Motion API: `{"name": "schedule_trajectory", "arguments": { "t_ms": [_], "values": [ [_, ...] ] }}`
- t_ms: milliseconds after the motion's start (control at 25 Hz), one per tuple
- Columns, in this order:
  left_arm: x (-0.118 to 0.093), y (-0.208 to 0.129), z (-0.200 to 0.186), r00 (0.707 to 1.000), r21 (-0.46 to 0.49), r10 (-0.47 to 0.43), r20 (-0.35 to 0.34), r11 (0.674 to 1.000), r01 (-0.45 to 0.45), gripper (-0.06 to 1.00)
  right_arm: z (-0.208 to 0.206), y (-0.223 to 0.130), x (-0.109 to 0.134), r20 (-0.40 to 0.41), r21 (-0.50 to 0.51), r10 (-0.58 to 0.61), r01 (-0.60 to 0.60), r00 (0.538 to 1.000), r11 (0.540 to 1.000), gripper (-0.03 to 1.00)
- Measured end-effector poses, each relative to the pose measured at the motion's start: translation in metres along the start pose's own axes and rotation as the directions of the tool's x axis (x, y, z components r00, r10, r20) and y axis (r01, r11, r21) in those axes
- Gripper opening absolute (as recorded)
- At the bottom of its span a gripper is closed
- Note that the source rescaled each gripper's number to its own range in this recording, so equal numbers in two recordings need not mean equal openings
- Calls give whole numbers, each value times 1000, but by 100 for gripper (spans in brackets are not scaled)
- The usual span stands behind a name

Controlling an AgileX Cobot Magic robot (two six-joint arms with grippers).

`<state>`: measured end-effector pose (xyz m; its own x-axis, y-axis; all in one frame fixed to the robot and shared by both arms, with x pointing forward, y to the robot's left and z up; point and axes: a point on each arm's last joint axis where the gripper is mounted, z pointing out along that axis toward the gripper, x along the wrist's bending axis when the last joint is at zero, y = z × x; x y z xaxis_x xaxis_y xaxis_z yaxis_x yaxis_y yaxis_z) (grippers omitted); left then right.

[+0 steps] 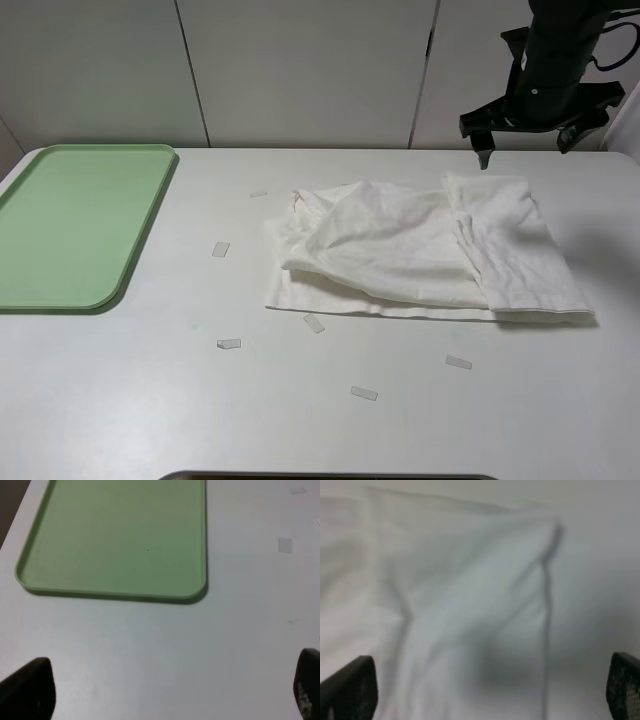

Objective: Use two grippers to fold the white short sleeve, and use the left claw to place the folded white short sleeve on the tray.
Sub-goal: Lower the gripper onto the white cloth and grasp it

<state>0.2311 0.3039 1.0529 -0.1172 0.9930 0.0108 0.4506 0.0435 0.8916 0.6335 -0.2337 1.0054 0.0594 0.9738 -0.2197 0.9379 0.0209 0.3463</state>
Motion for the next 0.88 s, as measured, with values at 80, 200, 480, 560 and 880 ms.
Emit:
{"name": "schedule_trajectory", "arguments": {
  "t_ms": [80,200,480,560,880],
  "values": [
    [0,0,0,1000,0,0,0,1000,0,95,4,2,-13,13,6,13,-13,1000,1000,100],
    [0,0,0,1000,0,0,0,1000,0,95,7,4,-26,21,1,13,-13,1000,1000,100],
    [0,0,0,1000,0,0,0,1000,0,95,9,4,-32,24,17,-69,68,997,998,100],
    [0,0,0,1000,0,0,0,1000,0,95,9,1,-32,21,50,-86,85,996,995,100],
    [0,0,0,1000,0,0,0,1000,0,95,1,-19,-29,-64,248,-162,173,985,953,100]
  ]
}}
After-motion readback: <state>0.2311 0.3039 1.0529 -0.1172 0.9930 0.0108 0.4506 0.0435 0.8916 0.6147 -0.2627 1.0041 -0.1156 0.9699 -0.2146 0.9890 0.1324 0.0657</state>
